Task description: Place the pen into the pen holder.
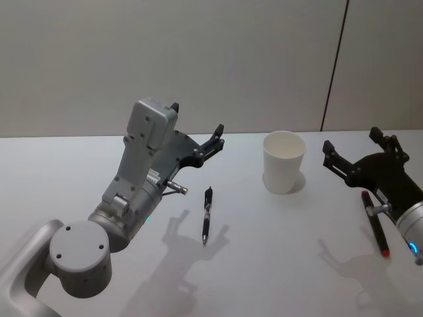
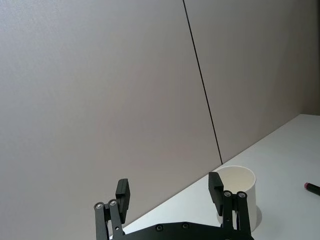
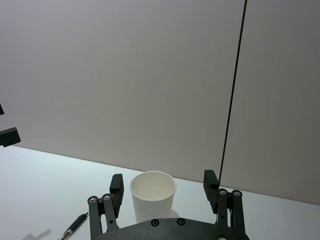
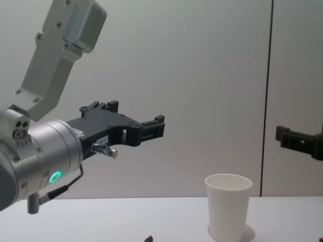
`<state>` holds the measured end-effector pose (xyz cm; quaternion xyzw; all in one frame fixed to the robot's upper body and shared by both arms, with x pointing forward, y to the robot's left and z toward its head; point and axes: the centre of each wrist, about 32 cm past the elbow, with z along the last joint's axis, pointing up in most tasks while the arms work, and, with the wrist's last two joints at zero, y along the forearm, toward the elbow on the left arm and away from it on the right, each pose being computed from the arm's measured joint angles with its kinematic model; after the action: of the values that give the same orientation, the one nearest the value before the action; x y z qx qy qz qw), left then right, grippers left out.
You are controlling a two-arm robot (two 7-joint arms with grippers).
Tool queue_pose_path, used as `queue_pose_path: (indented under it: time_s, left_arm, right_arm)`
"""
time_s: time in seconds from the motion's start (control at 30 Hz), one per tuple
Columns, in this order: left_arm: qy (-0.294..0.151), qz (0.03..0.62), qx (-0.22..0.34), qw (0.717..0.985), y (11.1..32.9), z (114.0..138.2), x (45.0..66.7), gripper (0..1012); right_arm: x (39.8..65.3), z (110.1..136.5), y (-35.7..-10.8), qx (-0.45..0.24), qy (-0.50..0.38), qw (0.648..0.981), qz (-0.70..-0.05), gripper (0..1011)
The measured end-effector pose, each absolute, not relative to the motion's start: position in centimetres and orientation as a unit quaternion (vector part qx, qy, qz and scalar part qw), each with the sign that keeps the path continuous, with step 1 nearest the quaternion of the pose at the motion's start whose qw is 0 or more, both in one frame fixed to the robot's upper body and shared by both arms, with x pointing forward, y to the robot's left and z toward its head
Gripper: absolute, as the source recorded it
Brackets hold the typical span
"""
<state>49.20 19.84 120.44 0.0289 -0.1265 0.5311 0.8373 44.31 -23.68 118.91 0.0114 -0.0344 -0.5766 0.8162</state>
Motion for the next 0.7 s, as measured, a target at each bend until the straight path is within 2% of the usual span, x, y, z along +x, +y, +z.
queue_pose_path:
  time_s: [0.7]
  left_arm:
    - [-0.126, 0.531, 0.029, 0.837, 19.8, 120.4, 49.2, 1003]
  right_arm:
    - [44.0, 120.1, -23.3, -0.053, 0.000, 0.800, -0.598, 1002]
